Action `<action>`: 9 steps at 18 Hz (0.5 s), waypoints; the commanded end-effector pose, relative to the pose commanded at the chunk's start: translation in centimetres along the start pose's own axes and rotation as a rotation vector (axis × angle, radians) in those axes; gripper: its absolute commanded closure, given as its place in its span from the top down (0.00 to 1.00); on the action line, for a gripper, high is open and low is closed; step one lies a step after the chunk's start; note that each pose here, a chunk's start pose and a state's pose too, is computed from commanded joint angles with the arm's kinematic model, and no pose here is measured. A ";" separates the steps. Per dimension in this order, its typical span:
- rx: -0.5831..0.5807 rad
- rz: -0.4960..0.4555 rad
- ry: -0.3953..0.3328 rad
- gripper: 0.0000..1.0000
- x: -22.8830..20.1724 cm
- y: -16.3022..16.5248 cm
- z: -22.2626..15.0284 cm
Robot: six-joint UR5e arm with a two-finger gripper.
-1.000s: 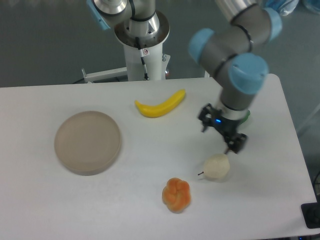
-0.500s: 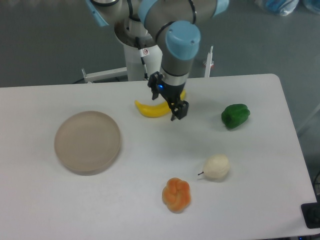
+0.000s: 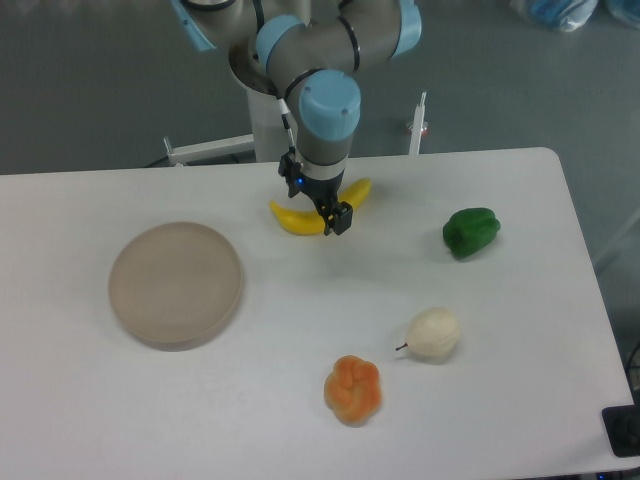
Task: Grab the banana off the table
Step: 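Lower the gripper onto the banana and close it, then lift the grasped banana up off the table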
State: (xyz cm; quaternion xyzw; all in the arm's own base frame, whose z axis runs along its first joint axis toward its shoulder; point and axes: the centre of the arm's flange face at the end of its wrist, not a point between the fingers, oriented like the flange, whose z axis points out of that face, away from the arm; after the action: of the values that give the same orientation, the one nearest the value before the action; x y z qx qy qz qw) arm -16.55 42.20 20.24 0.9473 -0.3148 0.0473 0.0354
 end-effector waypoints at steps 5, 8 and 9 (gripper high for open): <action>-0.010 0.009 0.001 1.00 -0.7 -0.3 1.7; -0.016 0.012 0.010 1.00 -0.8 -0.3 2.4; -0.017 0.013 0.013 1.00 -0.7 -0.3 2.5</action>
State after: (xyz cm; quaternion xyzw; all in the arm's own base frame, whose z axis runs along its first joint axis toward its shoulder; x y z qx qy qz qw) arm -16.77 42.62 17.67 0.9447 -0.3208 0.0510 0.0452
